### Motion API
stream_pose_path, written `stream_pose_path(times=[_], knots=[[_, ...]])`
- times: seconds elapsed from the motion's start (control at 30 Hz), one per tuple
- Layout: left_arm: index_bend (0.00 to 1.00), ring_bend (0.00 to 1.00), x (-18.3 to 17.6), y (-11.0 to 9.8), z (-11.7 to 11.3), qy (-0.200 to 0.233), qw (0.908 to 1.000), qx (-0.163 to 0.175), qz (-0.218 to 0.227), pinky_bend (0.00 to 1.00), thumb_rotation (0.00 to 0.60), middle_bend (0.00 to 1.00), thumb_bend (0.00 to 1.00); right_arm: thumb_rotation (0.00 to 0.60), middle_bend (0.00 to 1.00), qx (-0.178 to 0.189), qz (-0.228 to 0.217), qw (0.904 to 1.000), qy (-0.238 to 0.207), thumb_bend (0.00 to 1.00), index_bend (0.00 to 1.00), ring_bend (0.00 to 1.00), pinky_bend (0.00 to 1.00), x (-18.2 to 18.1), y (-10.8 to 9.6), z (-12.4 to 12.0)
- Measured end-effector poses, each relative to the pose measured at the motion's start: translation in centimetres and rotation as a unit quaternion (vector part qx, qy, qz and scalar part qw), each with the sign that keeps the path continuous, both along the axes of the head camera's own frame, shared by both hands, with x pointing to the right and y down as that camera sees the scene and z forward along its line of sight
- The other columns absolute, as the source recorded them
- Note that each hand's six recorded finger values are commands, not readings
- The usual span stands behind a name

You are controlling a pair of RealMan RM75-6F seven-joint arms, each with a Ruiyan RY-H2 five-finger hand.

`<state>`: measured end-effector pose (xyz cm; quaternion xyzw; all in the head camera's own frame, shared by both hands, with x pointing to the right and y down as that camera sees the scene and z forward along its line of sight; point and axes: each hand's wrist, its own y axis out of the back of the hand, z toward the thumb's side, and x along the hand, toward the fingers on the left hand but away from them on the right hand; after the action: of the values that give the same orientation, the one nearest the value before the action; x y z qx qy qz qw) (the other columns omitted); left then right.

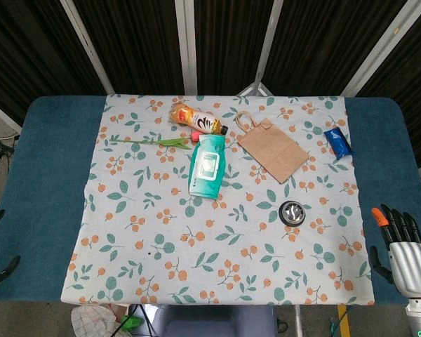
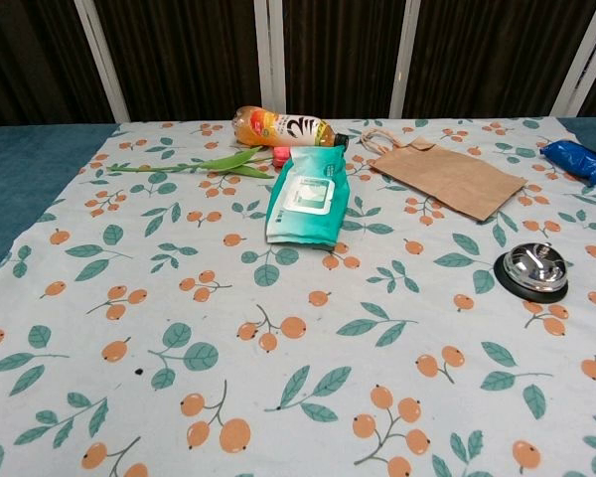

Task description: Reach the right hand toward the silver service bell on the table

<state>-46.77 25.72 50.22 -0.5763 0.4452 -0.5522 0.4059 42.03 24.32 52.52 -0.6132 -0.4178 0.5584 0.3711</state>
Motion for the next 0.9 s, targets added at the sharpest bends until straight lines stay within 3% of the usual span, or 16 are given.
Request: stream_pose_path(times=[0.3,0.57,0.9], knots=[[0.08,0.0,-0.1,0.1,-0.3,0.001,1.0,0.003,-0.002,0.1,0.6,0.0,0.33,0.6,0.0,0.03,-0.011,0.9995,-0.005,0.56,0.03,0.0,0.0,-0.2,-0.3,-0.7],[0.08,0.0,-0.1,0.1,-0.1,-0.001,1.0,0.001,-0.004,0.1,0.6,0.0,0.33,0.6,0.0,0.022,-0.003,0.9997,-0.007,0.56,0.03,0.0,0.0,0.2,-0.3,-0.3],[0.08,0.0,0.2,0.3,-0.2,0.001,1.0,0.002,-0.003,0.1,0.6,0.0,0.33,0.6,0.0,0.024,-0.026,0.9989,-0.031,0.56,0.03,0.0,0.0,-1.6,-0.6,0.3]])
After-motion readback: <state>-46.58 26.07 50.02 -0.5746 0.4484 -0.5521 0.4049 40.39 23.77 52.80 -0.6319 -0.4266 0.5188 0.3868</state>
